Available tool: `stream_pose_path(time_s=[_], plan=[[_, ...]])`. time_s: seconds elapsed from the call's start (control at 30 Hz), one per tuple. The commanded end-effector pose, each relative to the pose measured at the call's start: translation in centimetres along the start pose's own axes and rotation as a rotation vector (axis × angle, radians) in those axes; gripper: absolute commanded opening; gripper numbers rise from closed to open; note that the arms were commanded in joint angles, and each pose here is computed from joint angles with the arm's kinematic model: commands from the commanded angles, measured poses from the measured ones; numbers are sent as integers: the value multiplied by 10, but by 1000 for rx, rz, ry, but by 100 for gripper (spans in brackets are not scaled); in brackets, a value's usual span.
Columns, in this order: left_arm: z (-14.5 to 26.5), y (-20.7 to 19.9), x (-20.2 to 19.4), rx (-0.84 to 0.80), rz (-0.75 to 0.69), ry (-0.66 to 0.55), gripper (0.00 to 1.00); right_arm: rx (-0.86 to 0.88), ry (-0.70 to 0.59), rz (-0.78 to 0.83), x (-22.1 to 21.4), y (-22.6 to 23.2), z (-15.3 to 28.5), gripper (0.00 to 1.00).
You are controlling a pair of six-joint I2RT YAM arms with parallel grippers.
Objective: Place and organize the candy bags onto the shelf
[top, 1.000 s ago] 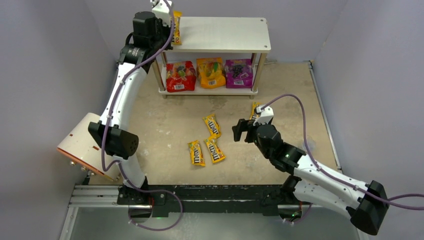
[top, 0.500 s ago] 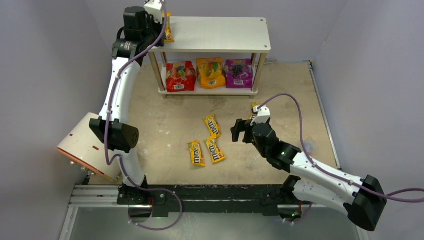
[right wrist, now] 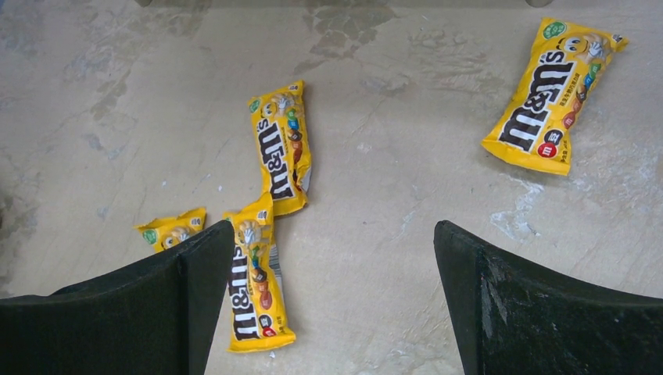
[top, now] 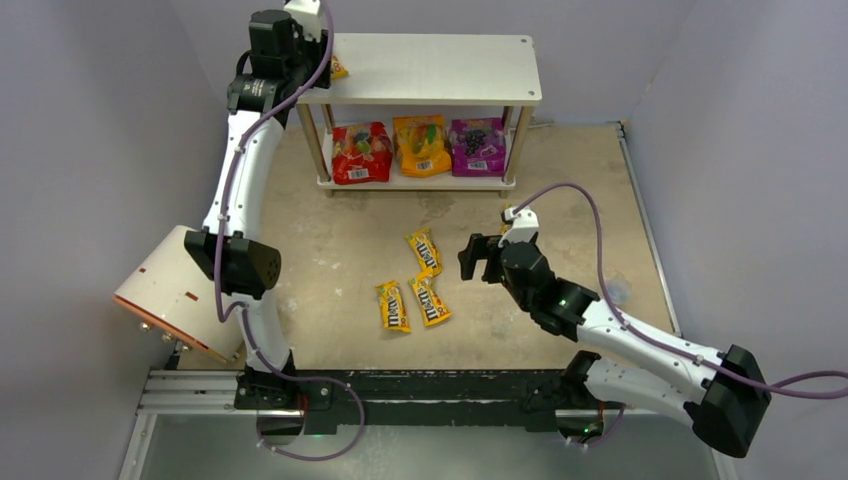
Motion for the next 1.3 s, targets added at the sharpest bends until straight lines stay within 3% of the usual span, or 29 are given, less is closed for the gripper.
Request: stream_pose_path(time_s=[0.0,0.5,0.83,0.97,1.03,1.13,1.27], plan=[[10,17,3,103,-7,-1,55,30,-24,-31,14,12,0,99],[39,20,1,105,-42,-12,59,40,-22,-44,12,13,0,99],[62,29,20,156,-12,-99,61,47,-30,-58,13,14,0,98],[76,25,31,136,51,-159,67,58,-29,-52,15,16,1,99],[87,17,40,74,97,-204,75,85,-16,-41,16,20,3,99],[114,5,54,-8,216,-263,79,128,-17,-13,19,25,6,99],[150,-16,39,-106,385,-300,87,199,-10,-20,18,32,12,99]])
Point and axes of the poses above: each gripper's point midway between its finger pads, its own z axis back along the fingers, its own y axis along the line the jaws close on, x = y × z, the point moved 5 cm from there along z, back along the fingers, and after that the axes turned 7 degrees about -z, right-handed, at the moved point
